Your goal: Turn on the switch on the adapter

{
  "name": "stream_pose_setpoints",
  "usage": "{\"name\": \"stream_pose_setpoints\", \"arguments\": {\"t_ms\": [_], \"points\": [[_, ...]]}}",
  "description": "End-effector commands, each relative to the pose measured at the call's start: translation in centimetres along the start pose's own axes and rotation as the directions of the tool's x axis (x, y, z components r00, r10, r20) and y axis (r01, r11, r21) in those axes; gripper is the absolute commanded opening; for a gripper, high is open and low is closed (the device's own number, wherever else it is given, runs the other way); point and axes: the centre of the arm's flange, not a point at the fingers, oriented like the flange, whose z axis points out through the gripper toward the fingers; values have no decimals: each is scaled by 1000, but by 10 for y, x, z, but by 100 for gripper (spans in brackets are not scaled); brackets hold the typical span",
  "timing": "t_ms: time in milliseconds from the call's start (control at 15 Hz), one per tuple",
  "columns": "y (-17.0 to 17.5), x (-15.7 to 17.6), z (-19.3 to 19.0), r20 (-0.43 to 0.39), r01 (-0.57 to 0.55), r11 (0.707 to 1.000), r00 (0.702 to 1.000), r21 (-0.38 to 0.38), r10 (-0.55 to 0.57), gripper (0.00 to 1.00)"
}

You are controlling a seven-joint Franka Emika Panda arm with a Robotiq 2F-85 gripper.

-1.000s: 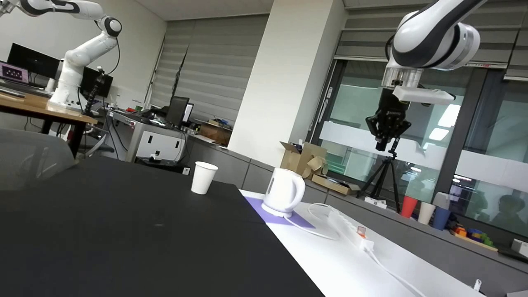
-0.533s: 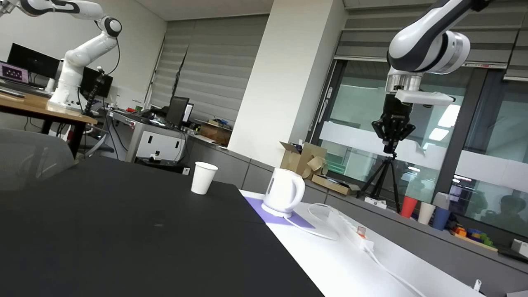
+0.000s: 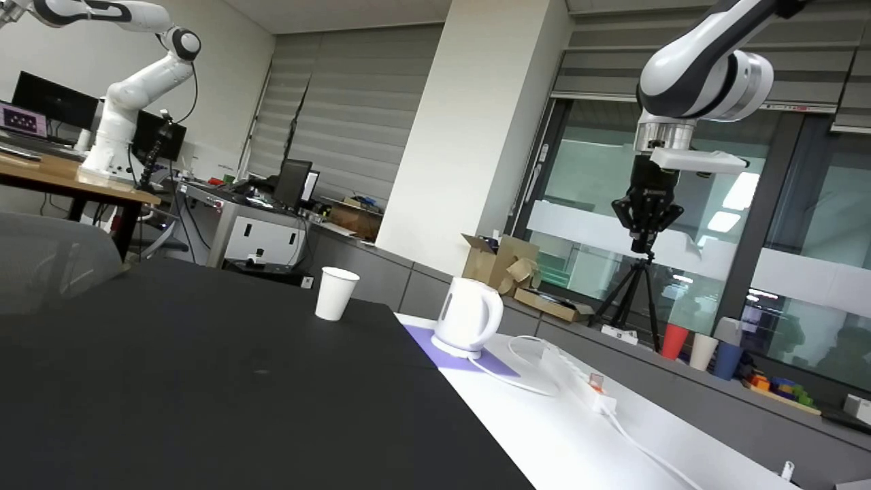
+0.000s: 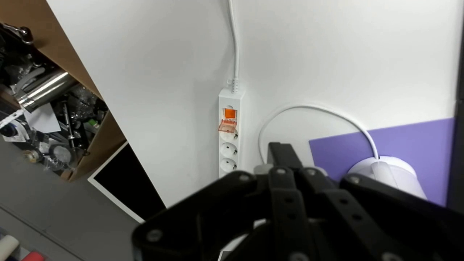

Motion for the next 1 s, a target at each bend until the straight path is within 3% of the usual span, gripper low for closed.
{"name": "stream_pose_setpoints", "arguments": {"t_ms": [0, 400, 933], "points": [[0, 0, 0, 0, 0, 1000, 1000, 0, 0, 1], [-2, 24, 43, -33, -13, 1000, 999, 0, 13, 0], [-8, 53, 145, 31, -57, 998, 998, -36, 59, 0]]}}
